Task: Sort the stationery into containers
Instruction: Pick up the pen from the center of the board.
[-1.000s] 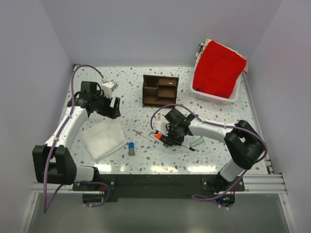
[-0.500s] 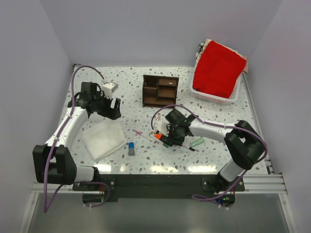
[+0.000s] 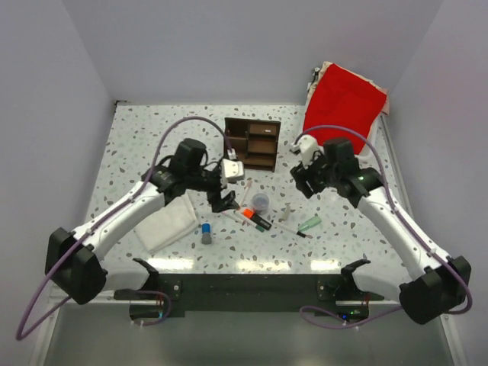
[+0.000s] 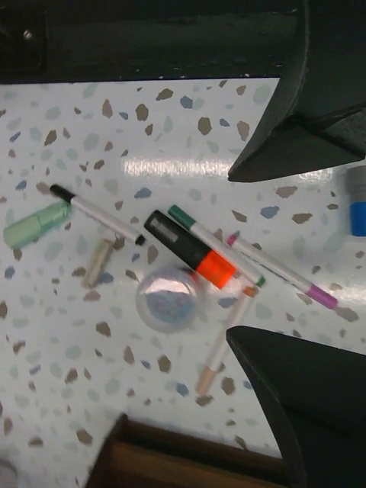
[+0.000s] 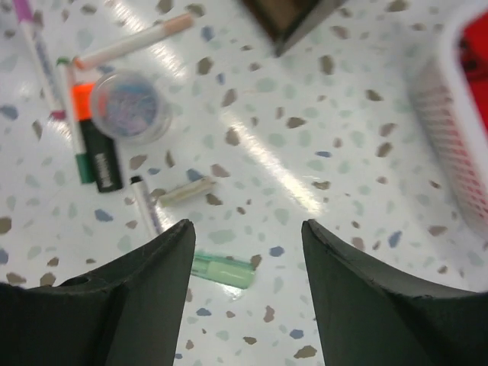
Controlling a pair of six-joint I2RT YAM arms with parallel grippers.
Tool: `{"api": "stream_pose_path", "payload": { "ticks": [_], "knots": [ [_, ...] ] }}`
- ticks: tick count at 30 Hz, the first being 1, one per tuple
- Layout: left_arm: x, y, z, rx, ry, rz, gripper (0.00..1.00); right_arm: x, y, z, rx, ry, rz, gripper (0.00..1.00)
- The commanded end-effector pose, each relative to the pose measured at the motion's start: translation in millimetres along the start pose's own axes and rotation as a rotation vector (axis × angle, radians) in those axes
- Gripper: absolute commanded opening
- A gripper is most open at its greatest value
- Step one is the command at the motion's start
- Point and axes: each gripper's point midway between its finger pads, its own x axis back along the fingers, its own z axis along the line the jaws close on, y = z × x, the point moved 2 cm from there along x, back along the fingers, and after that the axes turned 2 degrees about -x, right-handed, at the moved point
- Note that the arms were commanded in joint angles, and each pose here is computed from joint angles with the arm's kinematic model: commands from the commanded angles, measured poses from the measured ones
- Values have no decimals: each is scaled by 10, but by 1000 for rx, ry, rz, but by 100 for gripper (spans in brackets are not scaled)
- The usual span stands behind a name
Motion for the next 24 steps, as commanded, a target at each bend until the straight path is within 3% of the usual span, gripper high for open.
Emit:
{"api": "stream_pose_path", "payload": {
  "ticks": [1, 5, 9, 16, 24],
  "knots": [
    [-657, 213, -171, -197, -98, 7, 78, 319, 100, -321, -212, -128, -79, 62],
    [-1156, 448, -395, -262, -190, 47, 65, 544, 126, -620, -394, -258, -170, 61],
    [-1578, 377, -423, -276, -205, 98, 63, 690, 34, -784, -544, -305, -211, 61],
    [-2045, 227, -523, -328, -256, 184, 62, 787, -124, -792, -584, -341, -217, 62],
    [-2325, -105, -632, -306, -301, 272, 47, 839, -6, -837, -594, -327, -258, 62]
  ]
}}
